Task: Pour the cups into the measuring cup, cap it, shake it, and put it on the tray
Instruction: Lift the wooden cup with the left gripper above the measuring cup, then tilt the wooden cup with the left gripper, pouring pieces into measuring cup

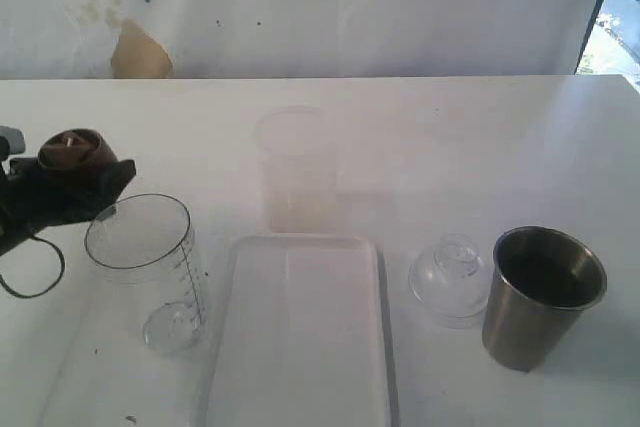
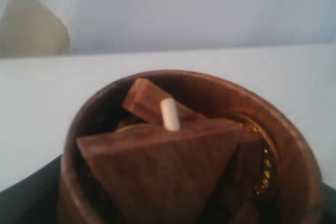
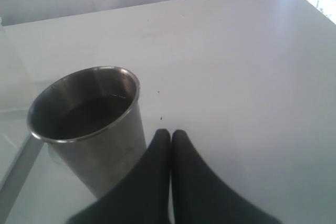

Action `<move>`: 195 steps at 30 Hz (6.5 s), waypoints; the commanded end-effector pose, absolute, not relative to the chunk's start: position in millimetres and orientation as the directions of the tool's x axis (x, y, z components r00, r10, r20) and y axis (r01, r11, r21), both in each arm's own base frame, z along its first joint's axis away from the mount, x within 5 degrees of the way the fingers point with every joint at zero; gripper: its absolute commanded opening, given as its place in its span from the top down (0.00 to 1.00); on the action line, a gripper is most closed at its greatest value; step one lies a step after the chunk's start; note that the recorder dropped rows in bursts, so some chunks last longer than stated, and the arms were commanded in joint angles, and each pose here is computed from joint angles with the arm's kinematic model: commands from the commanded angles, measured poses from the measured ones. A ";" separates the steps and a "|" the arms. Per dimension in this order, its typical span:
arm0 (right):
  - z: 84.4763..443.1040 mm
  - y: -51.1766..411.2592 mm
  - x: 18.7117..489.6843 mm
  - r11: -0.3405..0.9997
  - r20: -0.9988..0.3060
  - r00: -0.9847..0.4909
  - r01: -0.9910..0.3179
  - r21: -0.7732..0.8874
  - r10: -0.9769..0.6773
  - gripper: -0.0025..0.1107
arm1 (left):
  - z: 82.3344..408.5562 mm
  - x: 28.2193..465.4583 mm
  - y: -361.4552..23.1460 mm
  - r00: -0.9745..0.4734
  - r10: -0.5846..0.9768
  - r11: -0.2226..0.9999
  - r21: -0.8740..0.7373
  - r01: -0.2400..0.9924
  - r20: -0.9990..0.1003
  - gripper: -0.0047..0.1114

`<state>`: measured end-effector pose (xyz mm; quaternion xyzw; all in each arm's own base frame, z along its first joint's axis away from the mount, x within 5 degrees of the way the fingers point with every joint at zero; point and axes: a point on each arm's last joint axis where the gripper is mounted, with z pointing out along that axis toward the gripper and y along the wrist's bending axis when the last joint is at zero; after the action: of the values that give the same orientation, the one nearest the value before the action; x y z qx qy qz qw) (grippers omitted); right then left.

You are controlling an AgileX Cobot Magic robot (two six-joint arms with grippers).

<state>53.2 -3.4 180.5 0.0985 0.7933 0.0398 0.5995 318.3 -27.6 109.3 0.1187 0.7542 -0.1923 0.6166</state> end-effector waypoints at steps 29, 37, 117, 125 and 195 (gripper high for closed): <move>181.5 -3.3 53.2 0.977 -0.947 -0.245 0.103 0.186 0.207 0.98 | 245.1 313.3 -58.5 0.147 0.309 0.498 0.291 0.817 -0.940 0.96; 181.5 -3.3 53.2 0.977 -0.947 -0.245 0.103 0.186 0.207 0.98 | 267.5 287.1 -62.1 0.256 0.424 0.343 0.416 0.842 -0.869 0.96; 181.5 -3.4 53.2 0.978 -0.948 -0.245 0.103 0.183 0.204 0.98 | 253.9 287.5 -56.2 0.450 0.475 0.321 0.625 0.712 -0.756 0.96; 181.5 -3.4 53.2 0.978 -0.948 -0.245 0.103 0.183 0.204 0.98 | 253.3 287.7 -55.9 0.444 0.481 0.321 0.623 0.714 -0.756 0.96; 181.5 -3.3 53.2 0.975 -0.945 -0.244 0.106 0.197 0.218 0.98 | 250.1 282.4 -64.3 0.822 0.540 -0.094 0.958 0.271 -0.180 0.96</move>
<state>53.2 -3.4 180.5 0.1066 0.7922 0.0459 0.5991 284.5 -59.4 242.4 0.7423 0.2992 0.1088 0.5896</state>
